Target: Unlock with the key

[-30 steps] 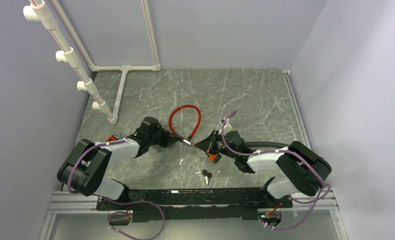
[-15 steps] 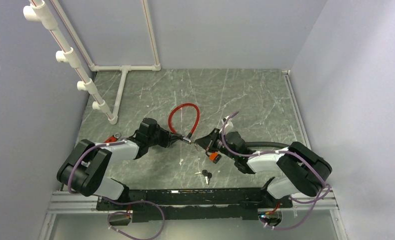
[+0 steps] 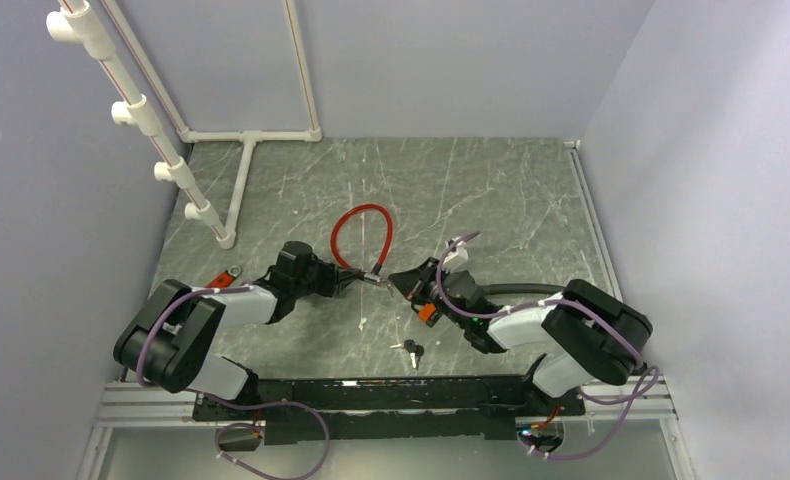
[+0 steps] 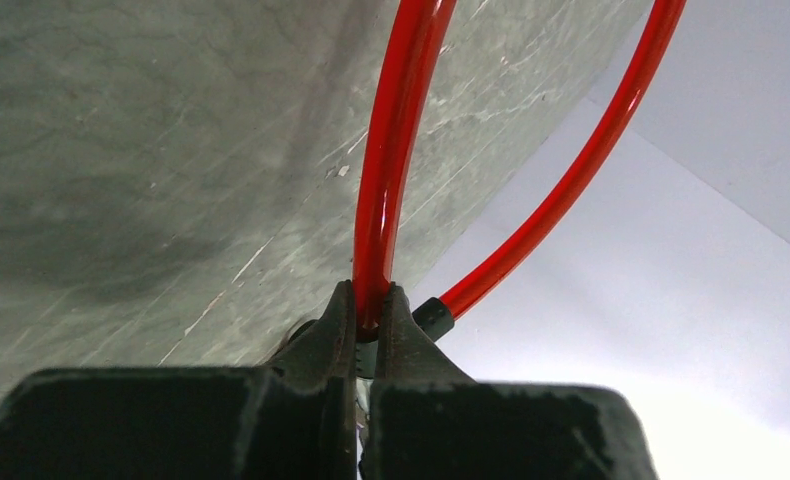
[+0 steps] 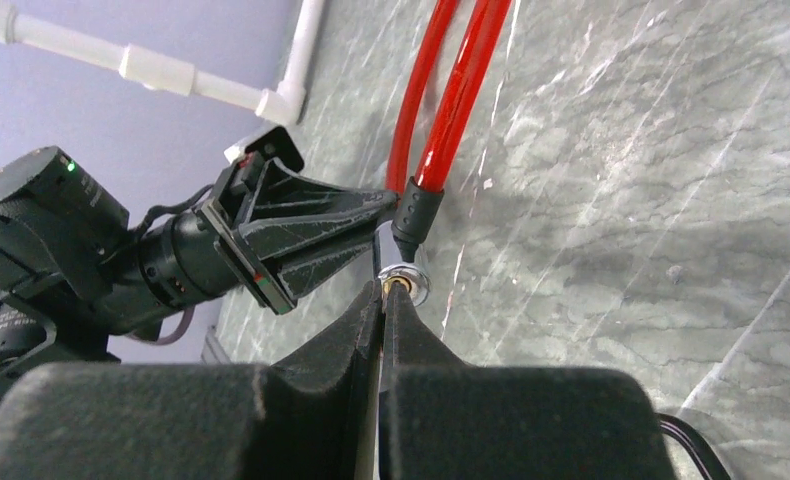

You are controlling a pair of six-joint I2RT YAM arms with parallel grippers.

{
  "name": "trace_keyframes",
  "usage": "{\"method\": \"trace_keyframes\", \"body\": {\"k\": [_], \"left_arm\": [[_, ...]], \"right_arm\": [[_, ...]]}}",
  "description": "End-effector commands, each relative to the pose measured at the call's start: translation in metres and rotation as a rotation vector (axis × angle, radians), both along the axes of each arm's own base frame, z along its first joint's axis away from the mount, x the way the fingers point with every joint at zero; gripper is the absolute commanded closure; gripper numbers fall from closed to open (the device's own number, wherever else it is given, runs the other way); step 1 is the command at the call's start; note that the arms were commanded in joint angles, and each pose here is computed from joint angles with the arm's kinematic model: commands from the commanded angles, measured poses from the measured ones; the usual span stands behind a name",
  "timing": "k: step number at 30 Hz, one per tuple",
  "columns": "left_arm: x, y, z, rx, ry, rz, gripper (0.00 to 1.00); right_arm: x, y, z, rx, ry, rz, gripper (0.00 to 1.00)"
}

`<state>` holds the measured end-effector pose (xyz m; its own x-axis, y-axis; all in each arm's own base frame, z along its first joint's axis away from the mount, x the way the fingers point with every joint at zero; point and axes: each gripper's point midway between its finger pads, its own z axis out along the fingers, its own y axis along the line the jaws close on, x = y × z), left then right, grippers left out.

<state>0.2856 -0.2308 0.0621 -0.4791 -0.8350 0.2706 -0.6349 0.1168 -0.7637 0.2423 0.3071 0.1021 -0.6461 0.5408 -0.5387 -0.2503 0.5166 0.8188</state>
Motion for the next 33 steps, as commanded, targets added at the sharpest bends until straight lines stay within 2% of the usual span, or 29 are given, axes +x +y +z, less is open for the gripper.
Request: {"method": "trace_keyframes", "body": {"k": [1,9,19,25,33], "left_arm": [[0.003,-0.021,0.042,-0.139,-0.08,-0.042,1.0],[0.011,-0.028,0.042,-0.176,-0.033,-0.027,1.0],[0.016,-0.033,0.048,-0.195,-0.035,-0.034,1.0],[0.02,-0.039,0.05,-0.224,-0.033,-0.045,1.0],[0.021,-0.044,0.056,-0.264,-0.05,-0.061,1.0]], "right_arm": [[0.003,-0.002,0.017,0.03,-0.058,-0.079,1.0],[0.001,0.004,0.005,0.005,-0.061,-0.144,1.0],[-0.003,0.016,0.012,0.036,-0.173,-0.105,1.0],[-0.01,0.02,0.018,0.081,-0.268,-0.071,1.0],[-0.024,0.037,0.022,0.114,-0.324,0.049,1.0]]}}
